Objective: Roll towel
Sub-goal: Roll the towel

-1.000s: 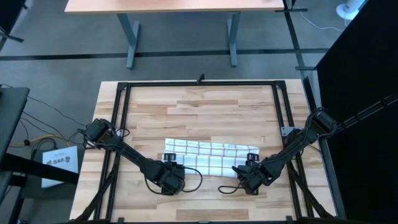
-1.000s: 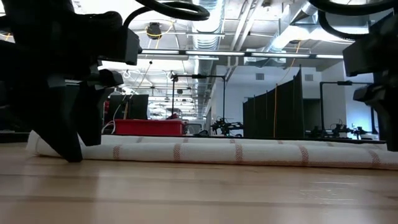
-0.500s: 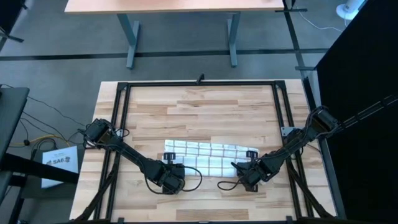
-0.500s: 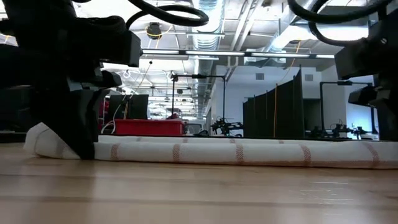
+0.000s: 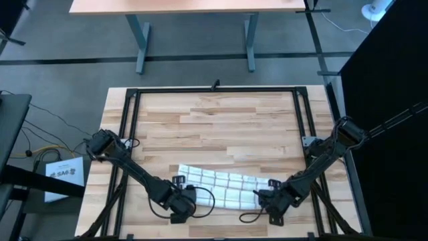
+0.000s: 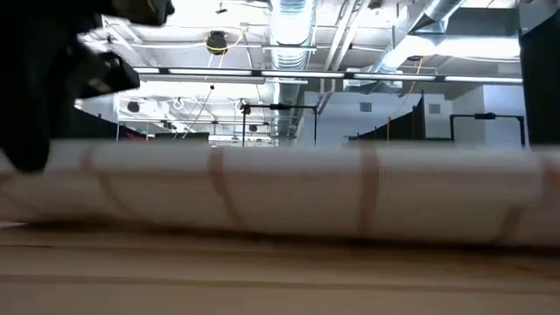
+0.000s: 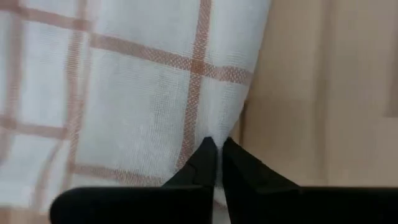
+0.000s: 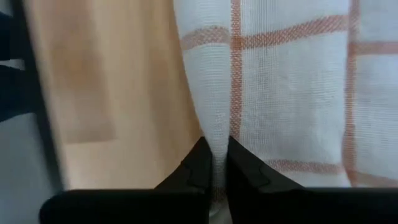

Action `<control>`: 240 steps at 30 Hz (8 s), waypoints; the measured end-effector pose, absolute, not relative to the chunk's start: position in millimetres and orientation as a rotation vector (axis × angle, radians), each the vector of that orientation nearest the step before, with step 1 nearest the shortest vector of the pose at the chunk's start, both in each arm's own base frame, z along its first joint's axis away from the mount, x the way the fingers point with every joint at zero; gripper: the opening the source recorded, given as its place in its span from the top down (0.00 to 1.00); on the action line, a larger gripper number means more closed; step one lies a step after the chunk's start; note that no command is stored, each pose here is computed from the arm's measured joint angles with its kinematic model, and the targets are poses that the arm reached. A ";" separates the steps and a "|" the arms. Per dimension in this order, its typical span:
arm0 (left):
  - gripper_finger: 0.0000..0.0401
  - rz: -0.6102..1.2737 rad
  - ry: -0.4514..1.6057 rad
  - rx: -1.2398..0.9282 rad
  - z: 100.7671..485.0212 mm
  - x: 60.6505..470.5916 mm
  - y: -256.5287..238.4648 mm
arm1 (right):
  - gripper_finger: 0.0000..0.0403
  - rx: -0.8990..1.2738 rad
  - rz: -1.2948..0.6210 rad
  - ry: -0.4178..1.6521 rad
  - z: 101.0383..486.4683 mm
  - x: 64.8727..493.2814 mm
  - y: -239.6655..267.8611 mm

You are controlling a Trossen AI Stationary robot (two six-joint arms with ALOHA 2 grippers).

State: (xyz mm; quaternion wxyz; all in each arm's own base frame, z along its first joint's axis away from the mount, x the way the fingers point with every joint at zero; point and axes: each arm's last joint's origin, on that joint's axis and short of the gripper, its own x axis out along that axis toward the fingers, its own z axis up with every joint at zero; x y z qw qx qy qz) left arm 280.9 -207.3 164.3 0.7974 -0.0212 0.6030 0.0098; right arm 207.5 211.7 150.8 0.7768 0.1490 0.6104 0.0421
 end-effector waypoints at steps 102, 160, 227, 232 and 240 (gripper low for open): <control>1.00 -0.244 1.386 -0.148 185.7 292.8 -87.7 | 0.96 0.478 0.059 1.207 173.9 200.9 95.2; 0.68 -0.086 1.083 -0.252 194.2 291.2 90.5 | 0.66 0.481 -0.001 1.159 177.4 181.6 -3.1; 0.68 0.204 1.102 -0.358 185.1 182.4 44.4 | 0.67 0.212 -0.095 1.135 180.7 201.0 -21.0; 0.76 0.177 1.008 -0.355 217.5 185.8 36.4 | 0.67 0.218 -0.066 1.146 196.4 205.1 -8.8; 0.99 0.070 0.805 -0.320 265.1 189.5 9.1 | 0.97 0.326 0.053 0.922 229.2 213.6 21.2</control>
